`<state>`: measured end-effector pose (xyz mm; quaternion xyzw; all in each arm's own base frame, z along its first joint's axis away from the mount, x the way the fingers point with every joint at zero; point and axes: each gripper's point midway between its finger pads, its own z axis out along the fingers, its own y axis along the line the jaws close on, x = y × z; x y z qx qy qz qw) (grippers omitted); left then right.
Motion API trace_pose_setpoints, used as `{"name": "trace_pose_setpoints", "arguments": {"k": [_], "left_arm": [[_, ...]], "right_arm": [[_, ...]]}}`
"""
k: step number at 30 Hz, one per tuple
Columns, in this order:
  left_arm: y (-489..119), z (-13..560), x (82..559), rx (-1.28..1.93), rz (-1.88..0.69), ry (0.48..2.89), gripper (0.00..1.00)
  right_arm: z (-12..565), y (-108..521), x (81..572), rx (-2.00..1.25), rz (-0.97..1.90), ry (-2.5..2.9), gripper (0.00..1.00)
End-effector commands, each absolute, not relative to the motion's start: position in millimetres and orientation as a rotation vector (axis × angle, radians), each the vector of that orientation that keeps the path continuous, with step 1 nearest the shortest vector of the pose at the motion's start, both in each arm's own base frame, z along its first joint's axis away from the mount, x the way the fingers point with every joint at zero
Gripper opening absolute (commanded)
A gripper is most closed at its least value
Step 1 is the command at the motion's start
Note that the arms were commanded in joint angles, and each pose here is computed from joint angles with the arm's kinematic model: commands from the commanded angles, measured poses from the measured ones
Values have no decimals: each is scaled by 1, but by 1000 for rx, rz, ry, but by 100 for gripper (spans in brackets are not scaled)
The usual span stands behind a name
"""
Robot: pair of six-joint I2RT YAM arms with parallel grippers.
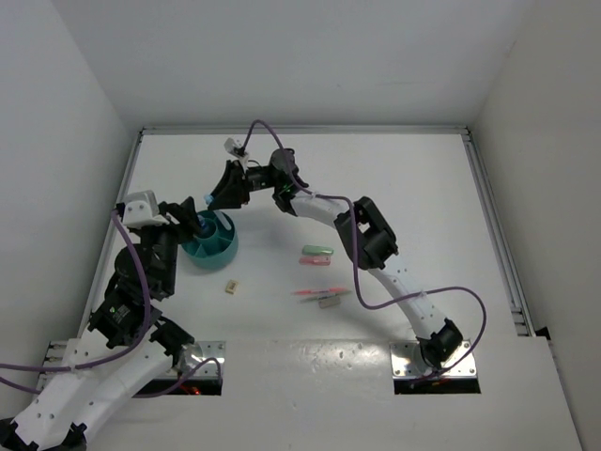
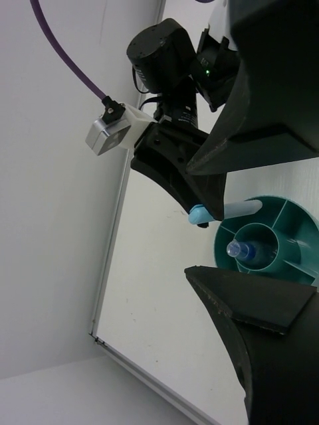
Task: Sort the stationery into containers
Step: Place the stationery in the storage box.
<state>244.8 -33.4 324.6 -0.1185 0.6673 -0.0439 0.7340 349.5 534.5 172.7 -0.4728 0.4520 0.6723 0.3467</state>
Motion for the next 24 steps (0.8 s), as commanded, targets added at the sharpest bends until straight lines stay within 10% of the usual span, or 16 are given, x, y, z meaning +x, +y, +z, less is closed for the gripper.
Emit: {"name": "trace_pose_setpoints", "arguments": {"k": [1,24], "left_arm": [[-31,336,244,-272,-104,1440,62],[-37,328,251,-243,-84,1476,62]], "right_arm": [[209,533,346,-1286,1679,949,0],[175,535,344,-1430,1593,717,0]]}}
